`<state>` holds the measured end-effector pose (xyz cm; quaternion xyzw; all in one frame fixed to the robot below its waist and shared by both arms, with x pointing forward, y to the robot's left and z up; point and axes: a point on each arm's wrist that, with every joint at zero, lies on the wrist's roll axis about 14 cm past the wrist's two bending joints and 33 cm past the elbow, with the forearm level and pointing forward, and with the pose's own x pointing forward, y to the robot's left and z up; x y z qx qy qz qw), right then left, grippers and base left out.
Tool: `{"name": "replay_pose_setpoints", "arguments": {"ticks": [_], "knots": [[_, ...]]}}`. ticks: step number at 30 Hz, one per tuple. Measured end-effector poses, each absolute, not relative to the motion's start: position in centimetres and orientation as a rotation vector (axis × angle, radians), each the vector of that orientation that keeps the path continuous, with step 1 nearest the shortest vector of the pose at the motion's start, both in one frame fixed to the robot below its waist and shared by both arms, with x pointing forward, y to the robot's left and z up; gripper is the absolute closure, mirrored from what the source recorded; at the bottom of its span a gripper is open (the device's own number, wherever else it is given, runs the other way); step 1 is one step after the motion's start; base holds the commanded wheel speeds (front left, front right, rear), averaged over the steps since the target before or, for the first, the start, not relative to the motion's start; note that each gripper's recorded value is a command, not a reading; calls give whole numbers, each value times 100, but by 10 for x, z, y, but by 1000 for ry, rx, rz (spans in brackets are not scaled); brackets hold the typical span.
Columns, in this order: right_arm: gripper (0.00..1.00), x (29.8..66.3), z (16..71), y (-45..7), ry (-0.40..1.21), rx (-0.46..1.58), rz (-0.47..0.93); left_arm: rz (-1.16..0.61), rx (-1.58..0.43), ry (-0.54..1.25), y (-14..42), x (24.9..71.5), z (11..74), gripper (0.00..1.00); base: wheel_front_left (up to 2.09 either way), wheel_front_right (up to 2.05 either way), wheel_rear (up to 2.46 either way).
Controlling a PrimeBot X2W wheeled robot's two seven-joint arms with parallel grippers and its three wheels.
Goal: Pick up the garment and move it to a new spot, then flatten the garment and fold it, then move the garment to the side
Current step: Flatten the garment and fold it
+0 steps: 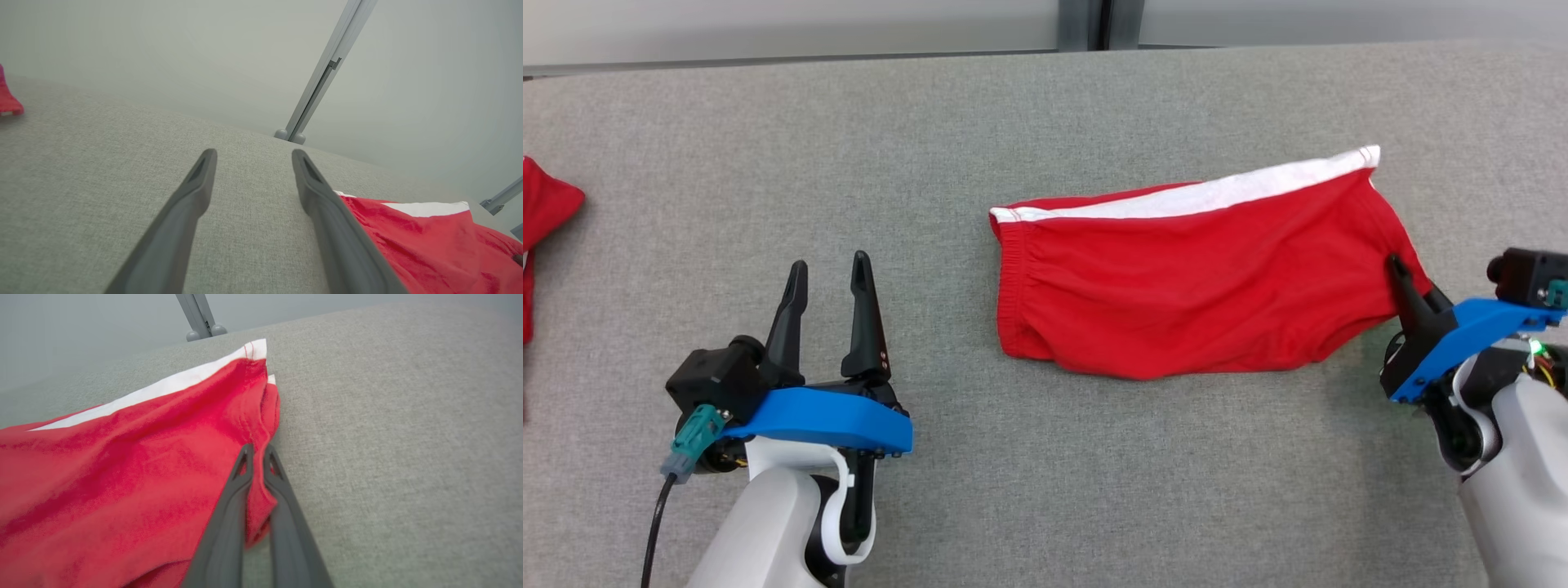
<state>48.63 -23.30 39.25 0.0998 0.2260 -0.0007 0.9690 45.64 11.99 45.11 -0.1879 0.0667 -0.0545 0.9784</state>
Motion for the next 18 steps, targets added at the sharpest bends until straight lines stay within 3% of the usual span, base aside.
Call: {"name": "replay_pose_setpoints", "arguments": {"ticks": [10,18], "knots": [[100,469,393,-226,429,258,-33,-101,-359,142,125,448,453,0,0,0,0],[100,493,432,-180,341,230,96,-55,-366,120,140,436,462,0,0,0,0]]}}
